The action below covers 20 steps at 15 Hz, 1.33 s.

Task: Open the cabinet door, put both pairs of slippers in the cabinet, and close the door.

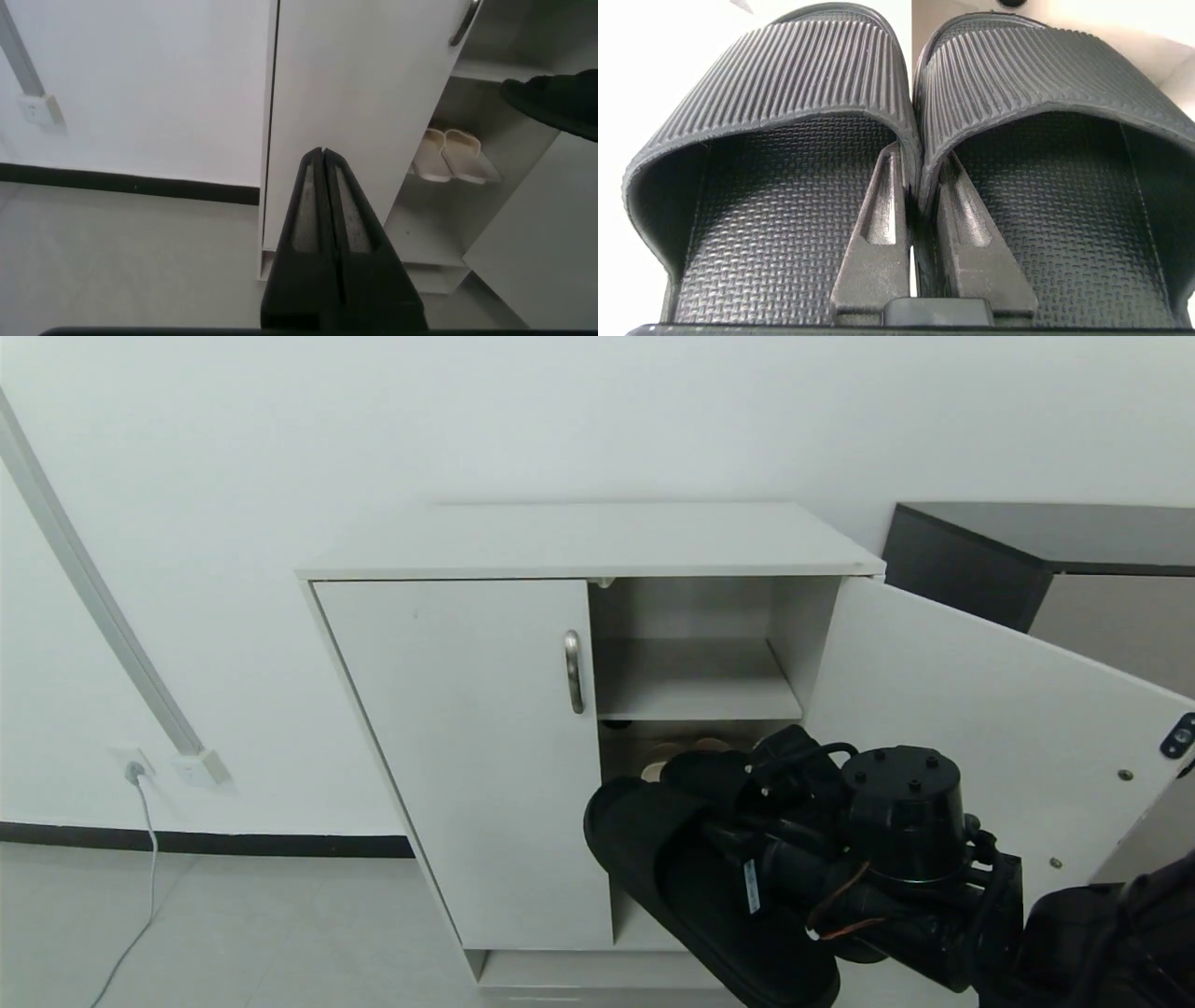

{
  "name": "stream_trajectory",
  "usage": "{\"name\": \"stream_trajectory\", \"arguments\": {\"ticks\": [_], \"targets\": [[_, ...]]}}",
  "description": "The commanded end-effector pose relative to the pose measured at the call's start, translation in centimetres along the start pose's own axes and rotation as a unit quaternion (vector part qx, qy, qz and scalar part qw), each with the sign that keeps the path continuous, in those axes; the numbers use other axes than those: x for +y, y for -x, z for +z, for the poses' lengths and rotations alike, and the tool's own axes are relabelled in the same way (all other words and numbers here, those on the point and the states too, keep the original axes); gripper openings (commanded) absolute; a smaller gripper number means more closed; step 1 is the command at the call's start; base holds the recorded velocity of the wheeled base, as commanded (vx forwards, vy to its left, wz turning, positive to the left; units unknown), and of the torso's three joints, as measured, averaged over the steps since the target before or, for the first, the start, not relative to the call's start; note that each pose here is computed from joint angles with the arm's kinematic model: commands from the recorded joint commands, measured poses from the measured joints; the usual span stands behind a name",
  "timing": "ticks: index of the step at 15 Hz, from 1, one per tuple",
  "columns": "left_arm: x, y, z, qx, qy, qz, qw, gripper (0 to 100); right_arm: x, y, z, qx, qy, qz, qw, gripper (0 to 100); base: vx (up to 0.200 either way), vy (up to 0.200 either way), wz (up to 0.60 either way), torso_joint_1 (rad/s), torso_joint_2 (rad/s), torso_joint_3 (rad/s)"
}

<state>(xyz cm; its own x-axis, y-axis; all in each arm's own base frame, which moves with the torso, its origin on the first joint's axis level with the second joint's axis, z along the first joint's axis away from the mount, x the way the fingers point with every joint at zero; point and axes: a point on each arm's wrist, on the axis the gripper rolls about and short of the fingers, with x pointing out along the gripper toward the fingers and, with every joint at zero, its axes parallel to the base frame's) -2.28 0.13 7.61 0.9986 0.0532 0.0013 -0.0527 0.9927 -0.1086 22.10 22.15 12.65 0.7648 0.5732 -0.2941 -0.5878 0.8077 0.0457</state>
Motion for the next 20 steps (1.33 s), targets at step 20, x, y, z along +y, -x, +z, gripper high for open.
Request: {"name": "stream_trajectory", "arguments": {"ticks": [20], "targets": [[0.0, 0.0, 0.0, 0.001, -0.001, 0.000, 1.0000, 0, 1.6, -5.4, 7.0, -0.003, -0.081, -0.207, 0.975, 0, 0.000, 0.000, 0.00, -0.025, 0.19, 0.161]]}}
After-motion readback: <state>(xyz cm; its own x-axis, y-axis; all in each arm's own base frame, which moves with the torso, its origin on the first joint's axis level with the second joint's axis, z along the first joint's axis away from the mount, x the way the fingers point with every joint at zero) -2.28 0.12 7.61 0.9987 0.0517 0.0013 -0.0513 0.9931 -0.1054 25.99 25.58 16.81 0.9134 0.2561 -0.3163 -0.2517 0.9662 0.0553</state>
